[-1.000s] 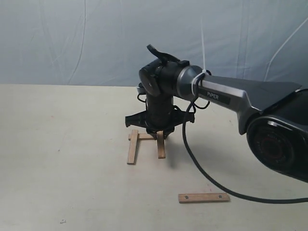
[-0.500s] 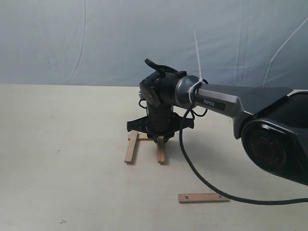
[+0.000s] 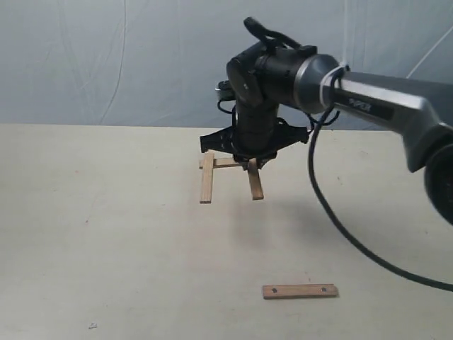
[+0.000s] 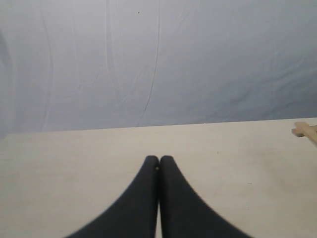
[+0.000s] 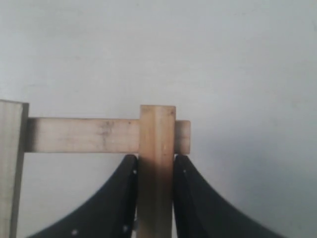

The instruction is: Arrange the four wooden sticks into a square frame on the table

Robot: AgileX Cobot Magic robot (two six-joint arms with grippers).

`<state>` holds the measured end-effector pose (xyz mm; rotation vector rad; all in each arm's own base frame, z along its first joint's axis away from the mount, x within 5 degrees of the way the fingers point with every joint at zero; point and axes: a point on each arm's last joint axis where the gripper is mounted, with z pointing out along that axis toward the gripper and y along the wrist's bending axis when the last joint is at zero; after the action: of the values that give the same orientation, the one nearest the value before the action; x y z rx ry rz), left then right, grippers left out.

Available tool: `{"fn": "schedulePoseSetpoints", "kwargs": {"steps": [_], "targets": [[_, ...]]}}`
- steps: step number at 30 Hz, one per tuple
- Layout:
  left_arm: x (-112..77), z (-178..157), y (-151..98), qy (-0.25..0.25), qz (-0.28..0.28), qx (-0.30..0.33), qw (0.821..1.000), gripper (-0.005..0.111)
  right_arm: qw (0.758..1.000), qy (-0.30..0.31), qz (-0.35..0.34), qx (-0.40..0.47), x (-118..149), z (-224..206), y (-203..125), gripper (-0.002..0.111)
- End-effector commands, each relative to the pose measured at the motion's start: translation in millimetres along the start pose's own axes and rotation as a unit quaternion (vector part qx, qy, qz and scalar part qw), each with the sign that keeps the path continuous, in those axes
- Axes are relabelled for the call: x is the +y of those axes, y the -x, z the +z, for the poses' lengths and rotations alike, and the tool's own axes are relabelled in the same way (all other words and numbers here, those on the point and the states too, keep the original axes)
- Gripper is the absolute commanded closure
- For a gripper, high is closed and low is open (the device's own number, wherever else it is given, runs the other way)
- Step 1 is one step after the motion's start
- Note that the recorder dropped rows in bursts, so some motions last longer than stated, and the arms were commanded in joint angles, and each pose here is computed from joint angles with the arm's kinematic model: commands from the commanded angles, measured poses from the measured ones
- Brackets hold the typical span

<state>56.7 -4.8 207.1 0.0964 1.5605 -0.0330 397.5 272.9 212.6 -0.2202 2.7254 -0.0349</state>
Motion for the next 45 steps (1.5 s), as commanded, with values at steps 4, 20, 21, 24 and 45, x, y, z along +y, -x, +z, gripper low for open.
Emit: {"fn": "schedulePoseSetpoints", "kwargs": {"steps": [4, 20, 21, 24, 45], "targets": [[-0.5, -0.4, -0.7, -0.004, 0.000, -0.002, 1.000, 0.107, 1.000, 0.018, 0.008, -0.015, -53.9, -13.9, -37.3, 0.109], [-0.5, -0.4, -0.7, -0.004, 0.000, -0.002, 1.000, 0.107, 0.999, 0.039, 0.021, -0.006, -86.2, 10.9, -128.1, 0.109], [-0.5, -0.4, -0.7, -0.004, 0.000, -0.002, 1.000, 0.107, 0.999, 0.038, 0.015, -0.009, -86.6, 11.8, -129.1, 0.109], [-0.5, -0.4, -0.7, -0.004, 0.000, -0.002, 1.000, 0.107, 0.999, 0.035, 0.006, -0.010, -87.5, 13.3, -130.2, 0.109], [-0.5, -0.4, -0.7, -0.004, 0.000, -0.002, 1.000, 0.107, 0.995, 0.039, 0.085, 0.014, -70.1, 8.1, -88.4, 0.109]]}}
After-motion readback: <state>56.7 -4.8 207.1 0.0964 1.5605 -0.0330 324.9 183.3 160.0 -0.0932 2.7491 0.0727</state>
